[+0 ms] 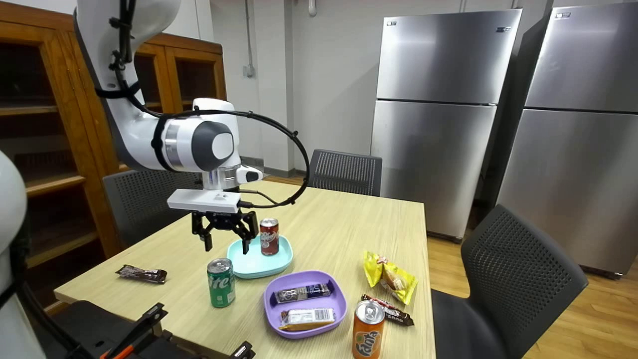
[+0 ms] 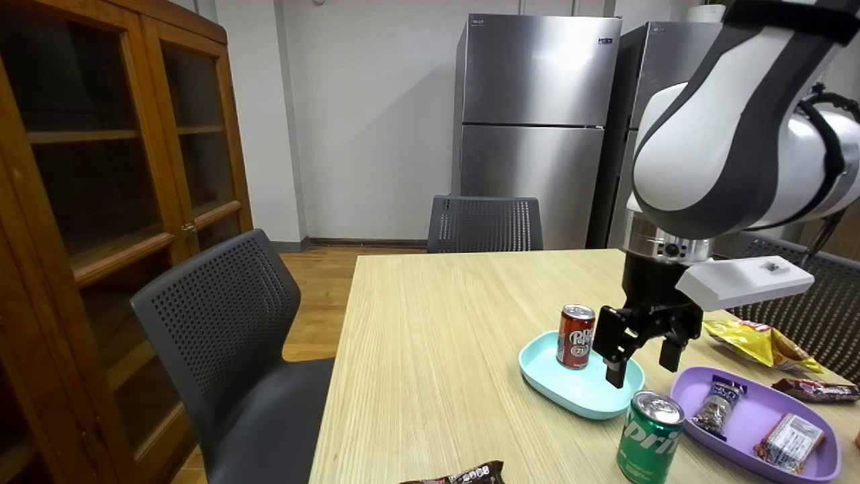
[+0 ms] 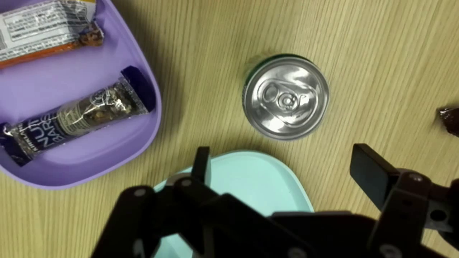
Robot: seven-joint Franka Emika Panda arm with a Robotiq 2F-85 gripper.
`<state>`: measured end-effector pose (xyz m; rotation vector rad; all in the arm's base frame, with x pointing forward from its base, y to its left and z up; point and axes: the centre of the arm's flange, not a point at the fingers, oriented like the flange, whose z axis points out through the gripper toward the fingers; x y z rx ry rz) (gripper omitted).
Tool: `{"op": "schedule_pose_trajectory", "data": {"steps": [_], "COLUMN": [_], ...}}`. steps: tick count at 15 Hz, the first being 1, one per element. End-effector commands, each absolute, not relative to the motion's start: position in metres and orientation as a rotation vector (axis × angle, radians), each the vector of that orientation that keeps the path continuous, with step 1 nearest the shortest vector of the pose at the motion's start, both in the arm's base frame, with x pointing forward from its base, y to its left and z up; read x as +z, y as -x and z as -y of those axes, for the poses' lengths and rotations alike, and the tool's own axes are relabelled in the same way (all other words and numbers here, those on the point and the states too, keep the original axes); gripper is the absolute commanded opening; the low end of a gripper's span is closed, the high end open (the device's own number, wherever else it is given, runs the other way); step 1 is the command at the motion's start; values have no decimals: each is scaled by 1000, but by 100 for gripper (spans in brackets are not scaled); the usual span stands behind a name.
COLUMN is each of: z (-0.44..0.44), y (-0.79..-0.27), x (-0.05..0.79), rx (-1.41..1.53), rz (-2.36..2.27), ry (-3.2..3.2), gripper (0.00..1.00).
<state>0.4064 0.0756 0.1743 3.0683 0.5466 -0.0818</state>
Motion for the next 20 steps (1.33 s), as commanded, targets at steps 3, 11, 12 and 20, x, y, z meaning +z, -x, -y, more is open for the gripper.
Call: {"op": "schedule_pose_trajectory", "data": {"steps": [3, 11, 12, 20], "z": [-71, -65, -65, -72], "y": [-377, -368, -368, -365], "x": [169, 151, 149, 133], "rx": [-51, -88, -96, -145], "rz": [-507, -463, -461, -483], "ry": [-3089, -3060, -3058, -3048], "gripper": [100, 100, 100, 100]}}
